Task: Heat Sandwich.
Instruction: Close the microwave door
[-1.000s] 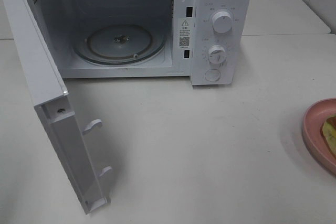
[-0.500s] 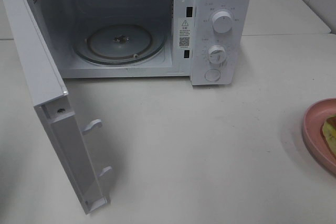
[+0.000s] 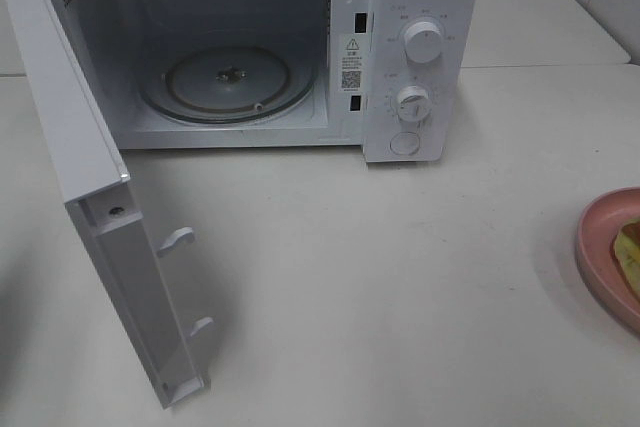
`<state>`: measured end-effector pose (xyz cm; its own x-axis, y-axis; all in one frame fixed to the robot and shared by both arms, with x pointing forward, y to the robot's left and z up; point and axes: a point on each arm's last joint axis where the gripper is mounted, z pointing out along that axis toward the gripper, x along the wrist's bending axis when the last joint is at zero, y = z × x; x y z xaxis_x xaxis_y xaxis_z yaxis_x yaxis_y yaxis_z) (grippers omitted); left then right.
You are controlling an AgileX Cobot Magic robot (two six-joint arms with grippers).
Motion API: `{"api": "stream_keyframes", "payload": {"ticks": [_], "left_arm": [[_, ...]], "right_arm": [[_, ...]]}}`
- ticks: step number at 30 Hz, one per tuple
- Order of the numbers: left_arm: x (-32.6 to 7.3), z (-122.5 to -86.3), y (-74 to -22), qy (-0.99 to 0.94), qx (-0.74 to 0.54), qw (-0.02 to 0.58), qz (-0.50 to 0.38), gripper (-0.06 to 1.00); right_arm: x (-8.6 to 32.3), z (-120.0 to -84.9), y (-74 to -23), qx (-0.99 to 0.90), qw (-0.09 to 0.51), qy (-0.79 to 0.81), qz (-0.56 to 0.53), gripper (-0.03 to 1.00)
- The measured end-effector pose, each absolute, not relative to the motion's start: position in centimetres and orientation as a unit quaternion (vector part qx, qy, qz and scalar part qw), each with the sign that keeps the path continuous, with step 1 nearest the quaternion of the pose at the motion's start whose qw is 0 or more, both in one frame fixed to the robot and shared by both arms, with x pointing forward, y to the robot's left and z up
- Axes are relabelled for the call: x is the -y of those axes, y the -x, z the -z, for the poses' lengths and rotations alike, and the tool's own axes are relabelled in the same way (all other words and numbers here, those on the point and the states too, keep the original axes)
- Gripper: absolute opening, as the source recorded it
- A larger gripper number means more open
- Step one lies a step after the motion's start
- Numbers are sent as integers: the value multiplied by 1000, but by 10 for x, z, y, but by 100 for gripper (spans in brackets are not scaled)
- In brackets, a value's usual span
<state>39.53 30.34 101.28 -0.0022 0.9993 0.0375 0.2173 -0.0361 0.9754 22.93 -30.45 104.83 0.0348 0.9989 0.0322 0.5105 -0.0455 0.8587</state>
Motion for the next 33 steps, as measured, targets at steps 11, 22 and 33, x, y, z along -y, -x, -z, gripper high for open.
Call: {"api": "stream_keyframes", "payload": {"ticks": [11,22,33], "left_arm": [[-299,-988,-430,-562,-495,459,-478,0],[-287,-962,-458,-589,-462,495,-442,0],[-271,-946,-481,-637,-406,519,-401,0]], "right_arm": [[304,-1048,-229,-598,346,-631,-353,77],[304,-1048,-229,-598,346,-631,-353,77],[304,-1048,-229,-598,346,-631,-353,77]]}}
